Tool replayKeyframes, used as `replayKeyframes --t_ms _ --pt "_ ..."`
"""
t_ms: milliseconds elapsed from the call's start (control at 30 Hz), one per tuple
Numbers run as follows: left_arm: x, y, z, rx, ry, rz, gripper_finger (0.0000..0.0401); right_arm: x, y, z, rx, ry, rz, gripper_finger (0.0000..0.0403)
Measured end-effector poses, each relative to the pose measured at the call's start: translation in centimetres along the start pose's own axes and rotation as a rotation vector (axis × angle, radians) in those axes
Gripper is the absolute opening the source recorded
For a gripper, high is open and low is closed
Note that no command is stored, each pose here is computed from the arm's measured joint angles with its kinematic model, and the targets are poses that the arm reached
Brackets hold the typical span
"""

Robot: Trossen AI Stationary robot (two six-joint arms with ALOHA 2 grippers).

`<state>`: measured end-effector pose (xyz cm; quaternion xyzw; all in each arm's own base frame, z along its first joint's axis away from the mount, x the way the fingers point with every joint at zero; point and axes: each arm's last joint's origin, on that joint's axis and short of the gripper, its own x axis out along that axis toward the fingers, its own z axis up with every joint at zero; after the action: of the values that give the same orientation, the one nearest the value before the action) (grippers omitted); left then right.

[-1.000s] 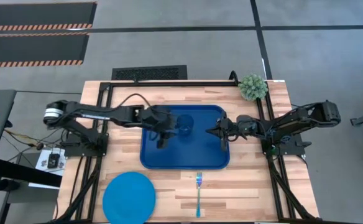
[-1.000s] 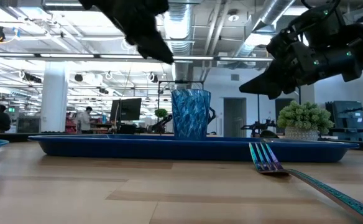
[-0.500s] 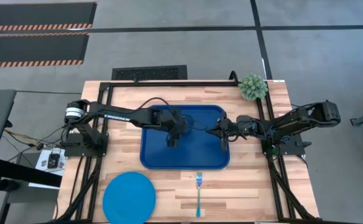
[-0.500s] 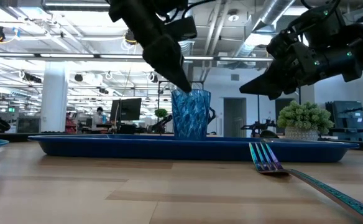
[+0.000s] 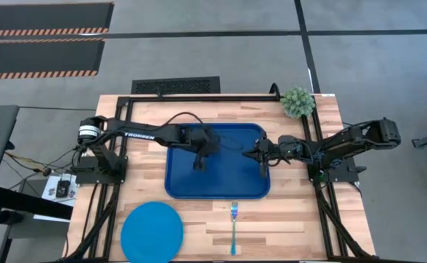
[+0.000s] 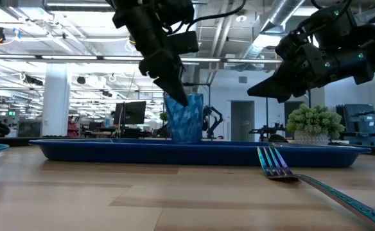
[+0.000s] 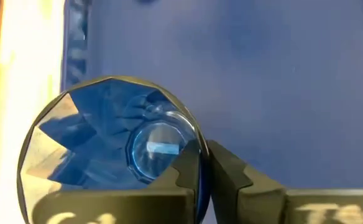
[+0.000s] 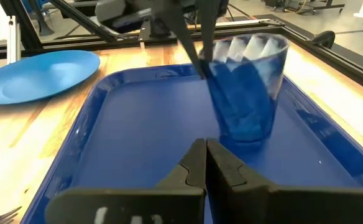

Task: Pick and place plate/cup/fork/spoon on tray
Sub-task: Put the blue cup on the top left of the blue serving tray

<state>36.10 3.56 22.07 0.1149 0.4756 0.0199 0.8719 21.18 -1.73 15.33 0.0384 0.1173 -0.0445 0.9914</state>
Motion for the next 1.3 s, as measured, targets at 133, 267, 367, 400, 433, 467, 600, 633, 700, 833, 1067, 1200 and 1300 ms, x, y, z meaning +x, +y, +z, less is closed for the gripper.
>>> replayKeyframes --t_ms 133,267,367,400,433,467,600,633,700,833,1067,1200,1300 --pt "-2.2 1.1 0.5 -0.107 0.027 0.01 0.0004 0.0 0.0 0.0 0.0 0.004 0.0 0.0014" --pt "-4.9 2.4 -0.3 -0.252 0.114 0.037 0.0003 0.0 0.0 0.0 0.0 0.003 0.0 0.0014" --pt "-6.3 3.4 -1.5 -0.346 0.172 0.051 0.0002 0.0 0.0 0.0 0.0 0.0 0.0 0.0017" --pt "-6.5 3.9 -1.8 -0.374 0.186 0.055 0.0002 0.0 0.0 0.0 0.0 0.0 0.0 0.0018" --pt "-6.6 4.2 -2.1 -0.391 0.206 0.056 0.0002 0.0 0.0 0.0 0.0 -0.002 0.001 0.0018" --pt "-6.6 4.6 -2.4 -0.403 0.219 0.061 0.0002 0.0 0.0 0.0 0.0 -0.004 0.001 0.0018" --pt "-6.4 5.8 -2.8 -0.442 0.201 0.039 0.0001 0.0 0.0 0.0 0.0 -0.005 0.0 0.0014" --pt "-6.2 6.0 -2.9 -0.449 0.195 0.042 0.0001 0.0 0.0 0.0 0.0 -0.004 0.0 0.0013" --pt "-5.7 6.3 -3.6 -0.47 0.175 0.048 0.0001 0.0 0.0 0.0 0.0 -0.004 0.0 0.0013" --pt "-4.1 6.0 -6.2 -0.518 0.216 0.046 0.0001 0.0 0.0 0.0 0.0 -0.003 0.0 0.0016" --pt "-3.7 6.8 -7.8 -0.586 0.158 0.084 0.0 0.0 0.0 0.1 -0.012 -0.006 0.002 0.0015" --pt "-3.9 7.5 -8.2 -0.619 0.149 0.089 0.0 0.0 0.0 0.1 -0.013 -0.008 0.002 0.0012" --pt "-4.0 7.8 -8.5 -0.635 0.163 0.091 0.0 0.0 0.0 0.1 -0.013 -0.008 0.002 0.0014"
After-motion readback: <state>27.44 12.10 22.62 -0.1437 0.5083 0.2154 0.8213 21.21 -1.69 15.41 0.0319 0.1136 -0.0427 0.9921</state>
